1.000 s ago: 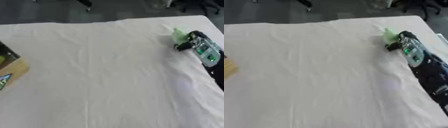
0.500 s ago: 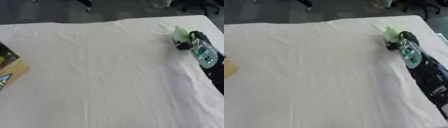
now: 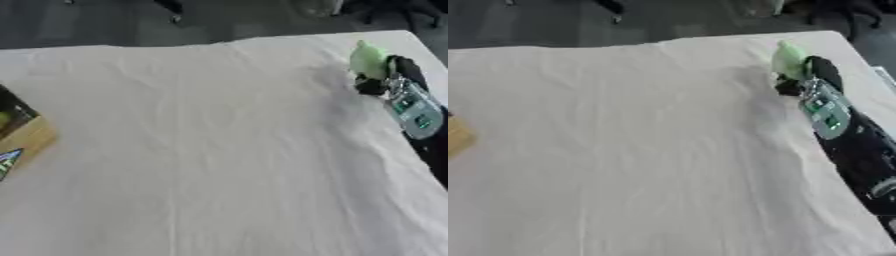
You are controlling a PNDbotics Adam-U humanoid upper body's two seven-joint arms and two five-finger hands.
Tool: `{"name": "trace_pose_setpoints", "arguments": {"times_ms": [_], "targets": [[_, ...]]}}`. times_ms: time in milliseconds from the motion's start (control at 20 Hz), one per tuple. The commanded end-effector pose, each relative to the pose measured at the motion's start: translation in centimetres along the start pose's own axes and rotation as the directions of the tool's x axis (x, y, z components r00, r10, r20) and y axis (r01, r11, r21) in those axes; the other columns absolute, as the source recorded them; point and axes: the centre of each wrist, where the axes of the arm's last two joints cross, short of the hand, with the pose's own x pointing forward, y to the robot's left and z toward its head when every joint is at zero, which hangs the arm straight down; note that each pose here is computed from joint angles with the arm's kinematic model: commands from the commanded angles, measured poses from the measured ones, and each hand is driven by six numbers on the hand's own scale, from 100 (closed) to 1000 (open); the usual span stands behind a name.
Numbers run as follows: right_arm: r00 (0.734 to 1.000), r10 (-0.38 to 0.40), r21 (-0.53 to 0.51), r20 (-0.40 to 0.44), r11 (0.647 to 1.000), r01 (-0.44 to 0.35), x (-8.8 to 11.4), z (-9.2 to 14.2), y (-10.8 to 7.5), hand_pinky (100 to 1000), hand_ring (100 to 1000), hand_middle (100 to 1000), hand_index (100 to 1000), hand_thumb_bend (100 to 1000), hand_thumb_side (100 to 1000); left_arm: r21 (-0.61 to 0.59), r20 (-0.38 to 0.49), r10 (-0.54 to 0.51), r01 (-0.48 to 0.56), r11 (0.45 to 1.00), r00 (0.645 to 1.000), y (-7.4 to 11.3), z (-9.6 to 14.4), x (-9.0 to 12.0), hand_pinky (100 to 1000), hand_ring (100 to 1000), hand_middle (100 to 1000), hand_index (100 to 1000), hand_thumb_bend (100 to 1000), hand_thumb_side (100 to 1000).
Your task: Pick up the objects with one hand, pass them to the other hand, and then place them into the box on the other side of the table.
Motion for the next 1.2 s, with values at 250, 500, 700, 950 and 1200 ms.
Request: {"name": "trace_pose_setpoints", "arguments": {"times_ms": [250, 500, 700, 950, 1200], "targets": [[0.983, -0.061, -0.054, 0.171, 0.996, 0.072, 2.4, 2.5, -4.5, 677, 496, 357, 553, 100, 246, 0.027, 0.042, -0.034, 0.033, 0.999, 0.999, 1.3, -0.2, 1.2, 496, 651, 561, 723, 252, 676], [0.949, -0.096, 0.001, 0.300, 0.995, 0.101, 4.7, 5.1, -4.4, 678, 494, 355, 556, 100, 262, 0.014, 0.060, -0.040, 0.039, 0.999, 0.997, 1.2, -0.3, 1.7, 497, 652, 562, 724, 255, 672], [0.909, -0.126, 0.056, 0.398, 0.992, 0.113, 6.3, 6.8, -3.7, 678, 493, 355, 556, 100, 270, -0.008, 0.081, -0.048, 0.049, 0.999, 0.996, 1.1, -0.5, 2.3, 495, 652, 560, 723, 256, 669], [0.858, -0.181, 0.166, 0.481, 0.980, 0.113, 8.0, 8.2, -2.2, 675, 491, 354, 557, 100, 282, -0.056, 0.116, -0.057, 0.063, 0.996, 0.992, 0.8, -0.6, 2.9, 497, 654, 563, 724, 258, 667], [0.798, -0.256, 0.242, 0.545, 0.960, 0.143, 9.7, 9.6, -0.7, 669, 485, 347, 555, 100, 297, -0.113, 0.161, -0.063, 0.082, 0.990, 0.985, 0.4, -0.5, 3.8, 501, 656, 565, 726, 257, 663]]}}
